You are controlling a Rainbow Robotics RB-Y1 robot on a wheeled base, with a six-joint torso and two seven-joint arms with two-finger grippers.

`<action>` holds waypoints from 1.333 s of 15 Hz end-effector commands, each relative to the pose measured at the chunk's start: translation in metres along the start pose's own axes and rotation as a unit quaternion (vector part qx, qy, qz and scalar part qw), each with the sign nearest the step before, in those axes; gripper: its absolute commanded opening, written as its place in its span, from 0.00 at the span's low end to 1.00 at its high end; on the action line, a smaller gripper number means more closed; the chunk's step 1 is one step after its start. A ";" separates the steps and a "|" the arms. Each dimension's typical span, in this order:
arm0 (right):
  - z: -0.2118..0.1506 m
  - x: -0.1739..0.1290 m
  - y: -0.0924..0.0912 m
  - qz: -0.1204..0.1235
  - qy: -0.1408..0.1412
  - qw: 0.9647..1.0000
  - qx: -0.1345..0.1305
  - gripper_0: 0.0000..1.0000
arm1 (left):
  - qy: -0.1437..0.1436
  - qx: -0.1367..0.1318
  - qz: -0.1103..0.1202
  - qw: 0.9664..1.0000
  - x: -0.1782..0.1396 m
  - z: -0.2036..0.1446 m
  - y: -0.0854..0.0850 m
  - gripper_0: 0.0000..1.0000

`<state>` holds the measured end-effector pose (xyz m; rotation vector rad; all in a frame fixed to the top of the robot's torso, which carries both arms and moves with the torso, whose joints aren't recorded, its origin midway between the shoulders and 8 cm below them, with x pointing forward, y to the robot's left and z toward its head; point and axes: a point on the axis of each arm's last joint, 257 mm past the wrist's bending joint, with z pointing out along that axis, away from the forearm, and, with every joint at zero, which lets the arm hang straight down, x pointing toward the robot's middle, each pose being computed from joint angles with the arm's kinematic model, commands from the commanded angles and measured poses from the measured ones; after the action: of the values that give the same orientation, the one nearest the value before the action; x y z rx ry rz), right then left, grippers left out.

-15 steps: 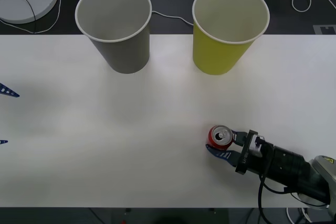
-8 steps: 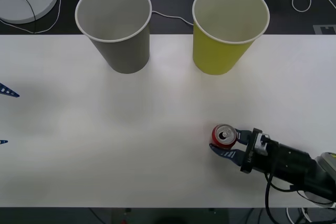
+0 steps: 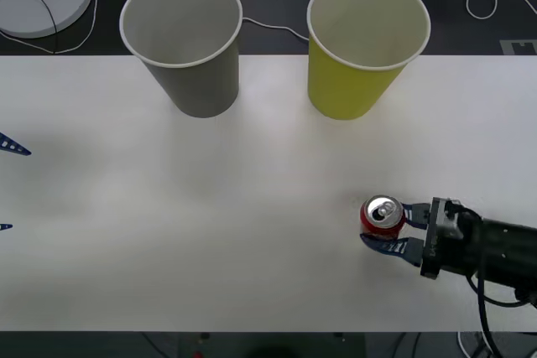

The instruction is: Put the can into the green bin and the plastic bottle into the gray bin

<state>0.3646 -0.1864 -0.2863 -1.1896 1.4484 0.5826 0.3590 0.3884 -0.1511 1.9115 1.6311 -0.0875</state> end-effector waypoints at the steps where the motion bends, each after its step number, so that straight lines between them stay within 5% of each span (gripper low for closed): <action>1: -0.023 -0.016 -0.010 -0.001 0.053 0.999 -0.011 0.00 | 0.000 0.000 0.000 1.000 0.000 0.000 0.000 1.00; 4: -0.038 -0.028 -0.022 0.002 0.094 0.995 -0.016 0.00 | 0.000 0.000 0.000 1.000 0.000 0.000 0.000 1.00; 8: -0.066 -0.054 -0.037 0.037 0.146 0.989 -0.010 0.00 | 0.000 0.000 0.000 1.000 0.000 0.000 0.000 1.00; 12: -0.089 -0.081 -0.056 0.073 0.199 0.977 0.014 0.00 | 0.000 0.000 0.000 1.000 0.000 0.000 0.000 1.00; 20: -0.110 -0.131 -0.096 0.128 0.249 0.959 0.047 0.00 | 0.000 0.000 0.000 1.000 0.000 0.000 0.000 1.00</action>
<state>0.3848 -0.2701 -0.1189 -1.1425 2.0303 0.3982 0.3590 0.3884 -0.1511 1.9115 1.6312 -0.0874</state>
